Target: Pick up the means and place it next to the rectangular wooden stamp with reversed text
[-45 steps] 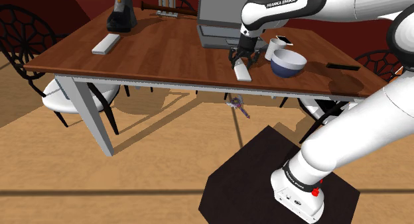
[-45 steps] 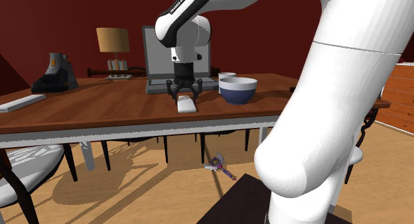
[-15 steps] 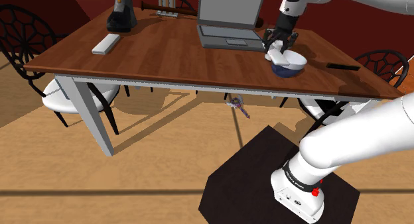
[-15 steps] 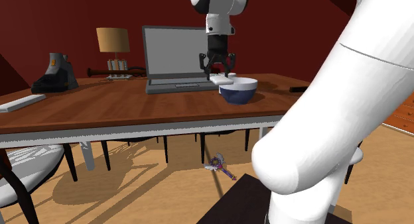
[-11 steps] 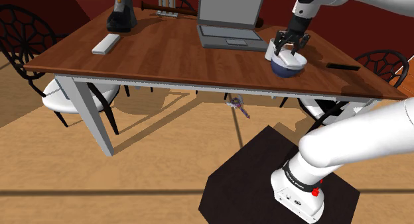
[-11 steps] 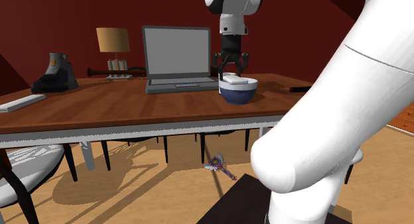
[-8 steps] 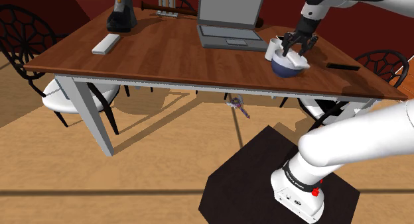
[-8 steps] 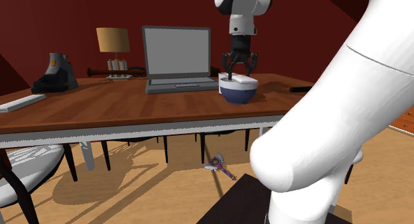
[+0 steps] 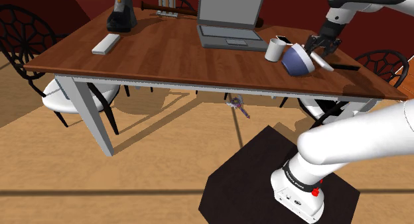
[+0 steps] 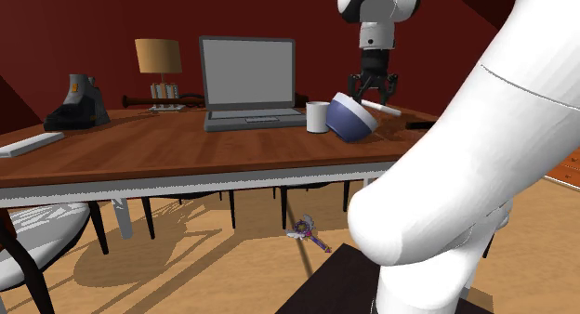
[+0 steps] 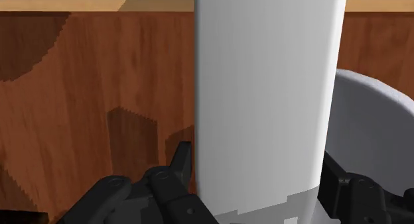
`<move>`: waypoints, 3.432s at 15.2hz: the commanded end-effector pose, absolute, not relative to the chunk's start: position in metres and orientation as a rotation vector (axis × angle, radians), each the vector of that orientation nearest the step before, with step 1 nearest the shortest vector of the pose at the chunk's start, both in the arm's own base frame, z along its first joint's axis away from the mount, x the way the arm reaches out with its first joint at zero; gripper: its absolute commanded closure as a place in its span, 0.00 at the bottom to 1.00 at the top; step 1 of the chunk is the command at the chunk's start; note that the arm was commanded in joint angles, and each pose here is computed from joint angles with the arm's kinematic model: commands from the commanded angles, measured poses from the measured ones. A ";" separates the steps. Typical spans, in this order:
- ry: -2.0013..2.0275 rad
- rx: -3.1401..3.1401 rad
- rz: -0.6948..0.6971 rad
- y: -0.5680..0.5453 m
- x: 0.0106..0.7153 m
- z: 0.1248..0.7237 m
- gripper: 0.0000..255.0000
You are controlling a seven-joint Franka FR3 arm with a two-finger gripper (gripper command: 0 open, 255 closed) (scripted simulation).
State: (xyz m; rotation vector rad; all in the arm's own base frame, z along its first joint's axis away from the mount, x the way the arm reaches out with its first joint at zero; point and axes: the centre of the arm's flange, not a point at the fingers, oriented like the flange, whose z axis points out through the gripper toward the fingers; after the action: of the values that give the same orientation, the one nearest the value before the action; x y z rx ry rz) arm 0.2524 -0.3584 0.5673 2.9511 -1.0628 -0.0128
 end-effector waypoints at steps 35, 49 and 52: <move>-1.061 2.952 -0.016 -0.659 -0.035 0.541 1.00; -1.061 2.952 -0.016 -0.659 -0.035 0.481 1.00; -1.061 2.952 -0.016 -0.659 -0.035 0.481 1.00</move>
State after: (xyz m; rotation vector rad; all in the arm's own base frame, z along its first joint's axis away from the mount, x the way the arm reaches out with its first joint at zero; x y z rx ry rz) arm -0.0347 -0.6588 0.4814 2.9524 -1.0606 -0.0159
